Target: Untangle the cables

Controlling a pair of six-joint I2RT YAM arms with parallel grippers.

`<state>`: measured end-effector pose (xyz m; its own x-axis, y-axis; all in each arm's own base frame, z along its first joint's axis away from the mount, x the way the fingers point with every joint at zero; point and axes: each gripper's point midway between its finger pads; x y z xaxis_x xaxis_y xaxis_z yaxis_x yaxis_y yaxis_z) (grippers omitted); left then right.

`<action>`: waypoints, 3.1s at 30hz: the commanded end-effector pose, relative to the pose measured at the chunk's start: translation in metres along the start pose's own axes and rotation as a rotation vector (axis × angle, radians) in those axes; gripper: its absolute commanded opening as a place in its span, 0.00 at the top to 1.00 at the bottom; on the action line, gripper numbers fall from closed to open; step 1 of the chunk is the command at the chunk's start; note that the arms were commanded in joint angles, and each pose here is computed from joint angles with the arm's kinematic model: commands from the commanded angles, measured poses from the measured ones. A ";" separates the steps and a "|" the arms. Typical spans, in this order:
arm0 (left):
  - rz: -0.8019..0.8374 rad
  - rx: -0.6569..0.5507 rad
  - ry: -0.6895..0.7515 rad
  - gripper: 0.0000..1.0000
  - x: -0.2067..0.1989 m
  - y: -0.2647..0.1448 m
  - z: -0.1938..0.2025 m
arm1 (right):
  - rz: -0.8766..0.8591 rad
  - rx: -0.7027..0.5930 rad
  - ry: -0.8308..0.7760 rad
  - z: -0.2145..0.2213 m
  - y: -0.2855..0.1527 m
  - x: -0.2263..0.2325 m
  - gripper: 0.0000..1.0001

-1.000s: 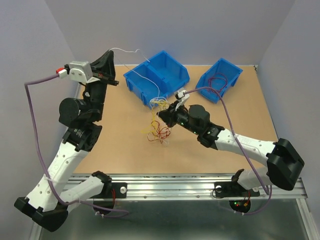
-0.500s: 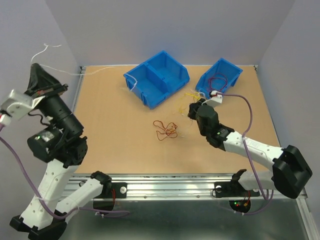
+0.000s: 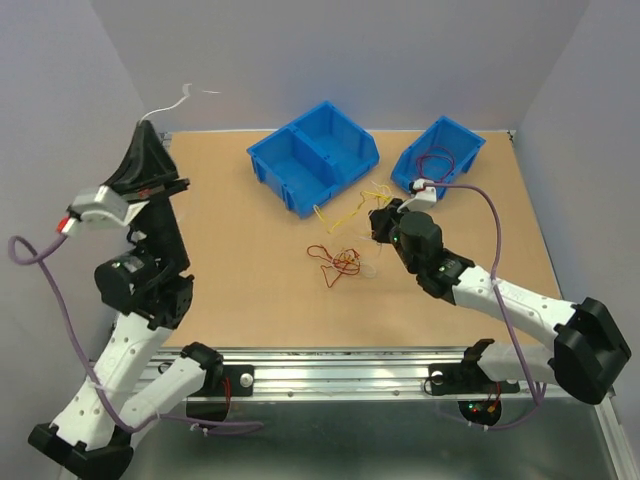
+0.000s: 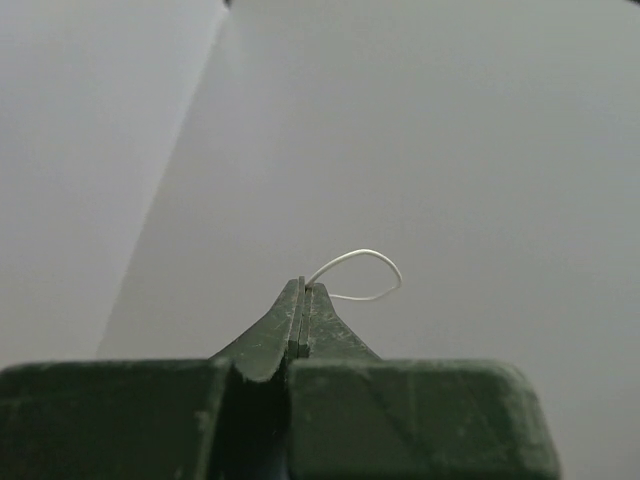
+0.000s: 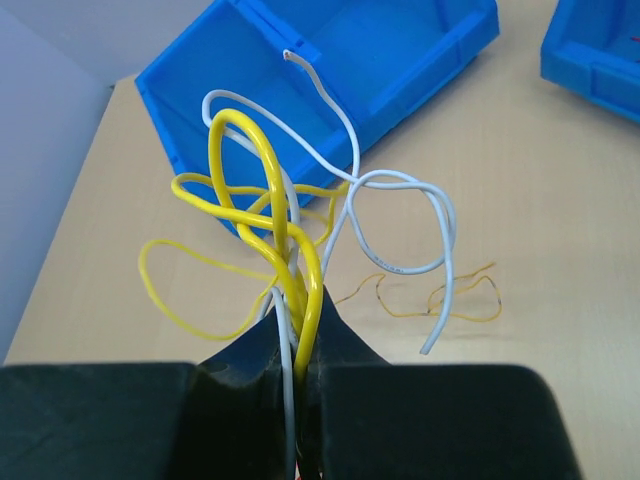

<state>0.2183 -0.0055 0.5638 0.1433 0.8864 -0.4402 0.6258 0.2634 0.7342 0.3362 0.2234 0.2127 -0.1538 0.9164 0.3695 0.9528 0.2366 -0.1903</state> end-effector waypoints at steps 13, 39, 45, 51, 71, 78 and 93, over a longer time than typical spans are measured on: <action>0.358 0.410 0.159 1.00 -0.087 0.027 0.176 | -0.042 -0.110 0.049 -0.034 -0.012 0.009 0.95; 0.243 0.557 0.453 1.00 -0.041 0.012 0.270 | -0.035 -0.130 0.060 -0.042 -0.018 0.006 0.98; 0.362 0.450 0.253 1.00 -0.079 0.007 0.208 | -0.039 -0.129 0.057 -0.043 -0.018 0.007 0.98; 0.313 0.405 0.173 1.00 -0.093 0.036 0.191 | -0.036 -0.120 0.051 -0.040 -0.015 0.008 0.98; 0.138 0.587 0.523 1.00 -0.026 0.026 0.361 | -0.046 -0.126 0.052 -0.043 -0.019 0.009 0.99; 0.168 0.606 0.619 1.00 0.010 -0.019 0.359 | -0.047 -0.131 0.057 -0.046 -0.020 0.008 0.99; 0.325 1.015 0.834 1.00 0.050 -0.107 0.462 | -0.046 -0.116 0.047 -0.040 -0.016 0.009 0.99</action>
<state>0.5033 -0.1454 0.2203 0.0277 0.9300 0.3666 0.9960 0.0053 -0.0887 0.3301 0.2159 0.2487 -0.1820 0.8955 0.4061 0.9658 0.2403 -0.0971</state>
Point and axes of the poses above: each gripper's point midway between its finger pads, its own y axis out along the fingers, its own x axis along the line the jaws close on, z = x × y, and after that the axes turned 6 degrees about -y, right-handed
